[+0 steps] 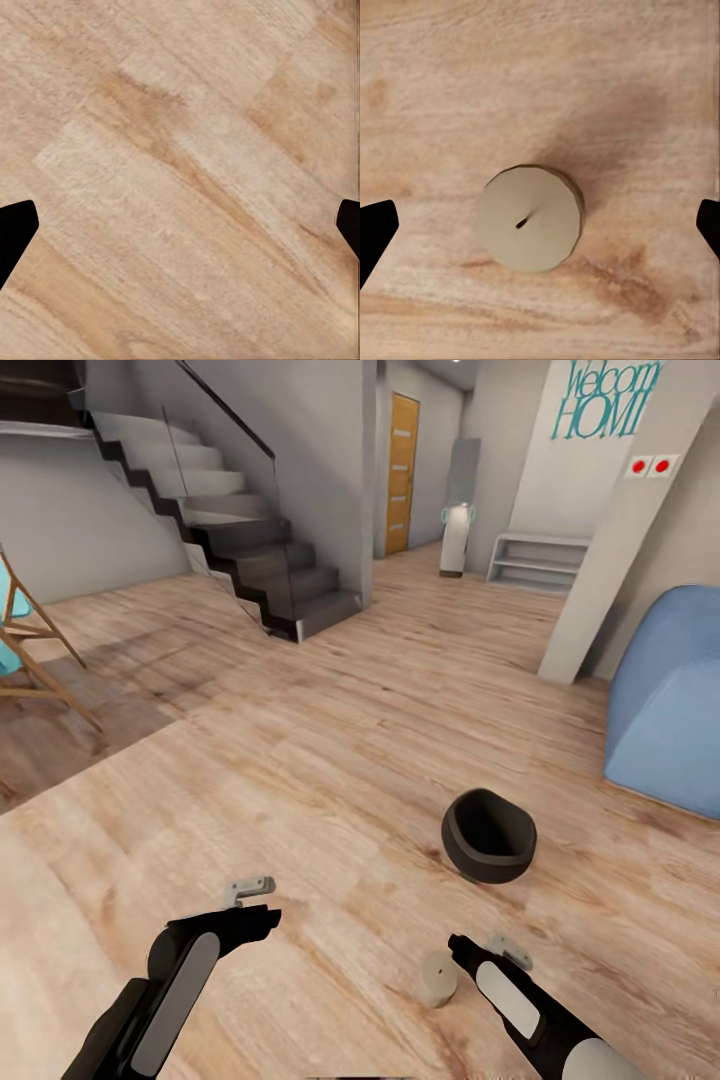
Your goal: Place each of the two pumpkins and all three candles from the living room inside a cabinet in the living room (use any cabinet), then make sure every cabinet is closed, and position the cauldron so it is next to a table in the living room.
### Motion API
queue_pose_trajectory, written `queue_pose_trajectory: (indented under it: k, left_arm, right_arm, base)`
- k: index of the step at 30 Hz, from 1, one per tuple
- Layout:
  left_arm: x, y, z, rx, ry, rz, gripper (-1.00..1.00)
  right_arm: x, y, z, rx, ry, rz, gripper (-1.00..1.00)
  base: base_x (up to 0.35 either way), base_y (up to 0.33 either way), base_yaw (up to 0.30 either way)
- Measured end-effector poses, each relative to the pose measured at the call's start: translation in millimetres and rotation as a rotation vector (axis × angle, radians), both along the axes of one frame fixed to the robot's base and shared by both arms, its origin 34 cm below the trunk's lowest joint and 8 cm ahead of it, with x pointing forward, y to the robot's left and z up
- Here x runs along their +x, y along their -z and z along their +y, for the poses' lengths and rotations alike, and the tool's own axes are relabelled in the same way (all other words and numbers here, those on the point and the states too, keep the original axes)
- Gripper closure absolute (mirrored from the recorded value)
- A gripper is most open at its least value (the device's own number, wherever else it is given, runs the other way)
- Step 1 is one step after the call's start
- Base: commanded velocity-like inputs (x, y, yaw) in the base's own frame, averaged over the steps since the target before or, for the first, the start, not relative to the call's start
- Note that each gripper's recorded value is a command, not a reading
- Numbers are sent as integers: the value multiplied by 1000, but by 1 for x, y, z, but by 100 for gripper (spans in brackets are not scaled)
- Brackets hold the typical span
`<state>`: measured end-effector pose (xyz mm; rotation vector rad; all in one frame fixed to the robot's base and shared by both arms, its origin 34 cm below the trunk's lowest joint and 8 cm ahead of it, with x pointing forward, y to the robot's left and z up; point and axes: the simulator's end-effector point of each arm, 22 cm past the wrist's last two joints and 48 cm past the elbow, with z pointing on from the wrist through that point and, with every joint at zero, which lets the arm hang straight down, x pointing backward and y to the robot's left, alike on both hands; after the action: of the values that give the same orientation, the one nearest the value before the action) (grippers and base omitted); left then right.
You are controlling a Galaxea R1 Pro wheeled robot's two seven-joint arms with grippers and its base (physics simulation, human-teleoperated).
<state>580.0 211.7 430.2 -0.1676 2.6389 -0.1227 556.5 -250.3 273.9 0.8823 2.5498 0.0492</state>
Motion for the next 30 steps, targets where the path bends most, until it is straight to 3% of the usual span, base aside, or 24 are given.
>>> queue_pose_trajectory:
  k: [10,30]
  left_arm:
    - [-1,3,2,-1,-5,6,-100]
    - [-1,3,2,1,-5,7,-100]
  right_arm:
    - [0,2,0,-4,-6,-2,-100]
    - [2,1,-3,-12,10,-14,-100]
  base:
    - [149,141,-232]
    - [192,23,-8]
